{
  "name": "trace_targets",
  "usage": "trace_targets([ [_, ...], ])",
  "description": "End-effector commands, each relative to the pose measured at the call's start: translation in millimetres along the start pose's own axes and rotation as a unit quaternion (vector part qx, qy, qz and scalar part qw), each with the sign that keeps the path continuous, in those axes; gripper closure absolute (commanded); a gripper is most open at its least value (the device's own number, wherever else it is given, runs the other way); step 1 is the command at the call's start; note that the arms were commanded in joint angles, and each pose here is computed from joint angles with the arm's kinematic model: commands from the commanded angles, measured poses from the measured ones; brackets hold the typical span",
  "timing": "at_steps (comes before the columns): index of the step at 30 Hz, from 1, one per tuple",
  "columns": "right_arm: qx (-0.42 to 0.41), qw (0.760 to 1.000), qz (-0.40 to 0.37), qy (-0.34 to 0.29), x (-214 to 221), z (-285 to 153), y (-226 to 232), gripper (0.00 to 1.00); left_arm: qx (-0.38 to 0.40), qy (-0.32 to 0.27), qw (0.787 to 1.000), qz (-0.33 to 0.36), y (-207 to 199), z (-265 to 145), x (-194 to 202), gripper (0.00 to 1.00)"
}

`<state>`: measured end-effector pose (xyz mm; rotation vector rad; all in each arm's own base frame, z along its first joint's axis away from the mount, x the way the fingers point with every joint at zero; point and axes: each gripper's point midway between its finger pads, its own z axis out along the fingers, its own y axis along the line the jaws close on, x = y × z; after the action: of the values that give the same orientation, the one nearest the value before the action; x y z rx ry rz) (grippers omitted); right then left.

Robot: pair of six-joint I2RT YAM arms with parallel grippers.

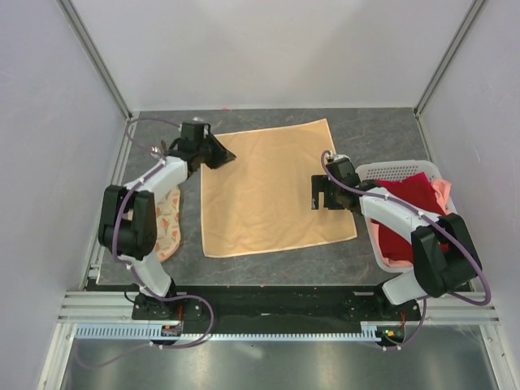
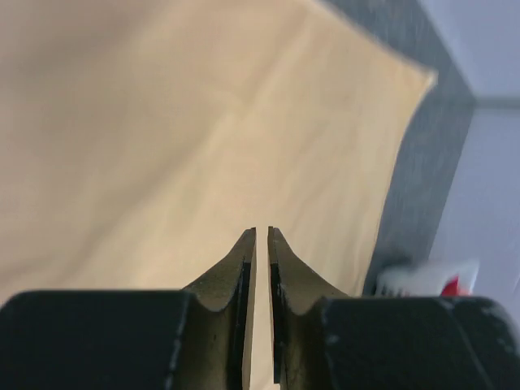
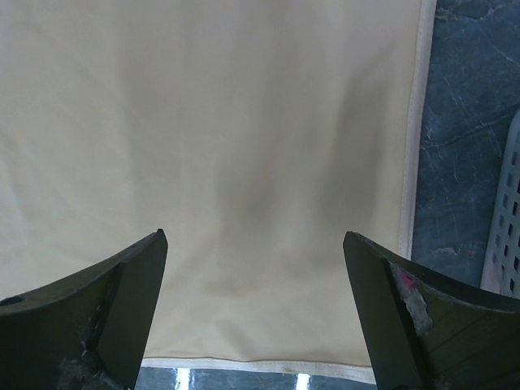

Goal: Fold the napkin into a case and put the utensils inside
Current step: Flatten out the crumpled napkin at the center of the board, then pick up the flattened napkin from the center of the board.

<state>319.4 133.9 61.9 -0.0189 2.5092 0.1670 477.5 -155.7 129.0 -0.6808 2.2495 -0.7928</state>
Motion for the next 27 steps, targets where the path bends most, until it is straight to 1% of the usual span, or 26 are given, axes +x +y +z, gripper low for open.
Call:
trace_targets([
  [1,0.020,1.000,-0.003,-0.020,-14,-6,-5,0.02,-0.002,0.060,0.998,0.012,16,-18,78,0.84],
  [3,0.018,1.000,-0.003,-0.010,-5,-4,-6,0.02,0.005,0.087,0.995,0.040,12,-24,107,0.86],
  [4,0.011,1.000,-0.006,-0.005,-2,-3,-2,0.02,-0.003,0.106,0.993,0.042,22,-26,121,0.87],
  [6,0.007,1.000,-0.008,0.003,6,-8,0,0.02,-0.014,0.119,0.992,0.040,32,-31,131,0.89],
  [7,0.002,1.000,-0.003,-0.010,3,-16,4,0.02,-0.026,0.133,0.990,0.034,44,-35,141,0.89],
  [8,0.009,1.000,0.003,-0.020,1,-21,1,0.02,-0.028,0.139,0.989,0.031,48,-38,146,0.89],
  [9,0.015,1.000,0.011,-0.020,8,-22,-4,0.02,-0.018,0.132,0.990,0.035,42,-47,145,0.90],
  [10,0.013,0.999,0.021,-0.032,6,-30,-5,0.02,-0.032,0.123,0.991,0.042,52,-52,149,0.90],
  [11,0.018,0.998,0.042,-0.034,8,-31,-7,0.02,-0.031,0.112,0.992,0.053,50,-56,149,0.90],
  [12,0.027,0.998,0.051,-0.024,18,-32,-12,0.02,-0.024,0.105,0.991,0.078,45,-62,153,0.89],
  [13,0.027,0.997,0.062,-0.022,21,-34,-13,0.02,-0.026,0.087,0.992,0.090,45,-69,151,0.87],
  [14,0.025,0.996,0.078,-0.017,26,-34,-12,0.02,-0.023,0.087,0.991,0.096,44,-72,155,0.86],
  [16,0.024,0.996,0.086,-0.003,39,-30,-14,0.02,-0.030,0.099,0.991,0.087,52,-72,164,0.85],
  [19,0.027,0.995,0.094,-0.003,43,-28,-15,0.02,-0.039,0.116,0.990,0.076,57,-60,173,0.87],
  [21,0.028,0.995,0.096,-0.010,40,-30,-16,0.02,-0.103,0.139,0.984,0.049,85,-50,184,0.89],
  [22,0.026,0.995,0.096,-0.014,37,-32,-15,0.02,-0.125,0.133,0.982,0.042,90,-46,180,0.89],
  [23,0.026,0.995,0.093,-0.015,36,-34,-15,0.02,-0.148,0.143,0.978,0.034,103,-42,184,0.89],
  [27,0.023,0.996,0.082,-0.008,33,-39,-13,0.02,-0.180,0.138,0.974,0.001,124,-46,182,0.90],
])
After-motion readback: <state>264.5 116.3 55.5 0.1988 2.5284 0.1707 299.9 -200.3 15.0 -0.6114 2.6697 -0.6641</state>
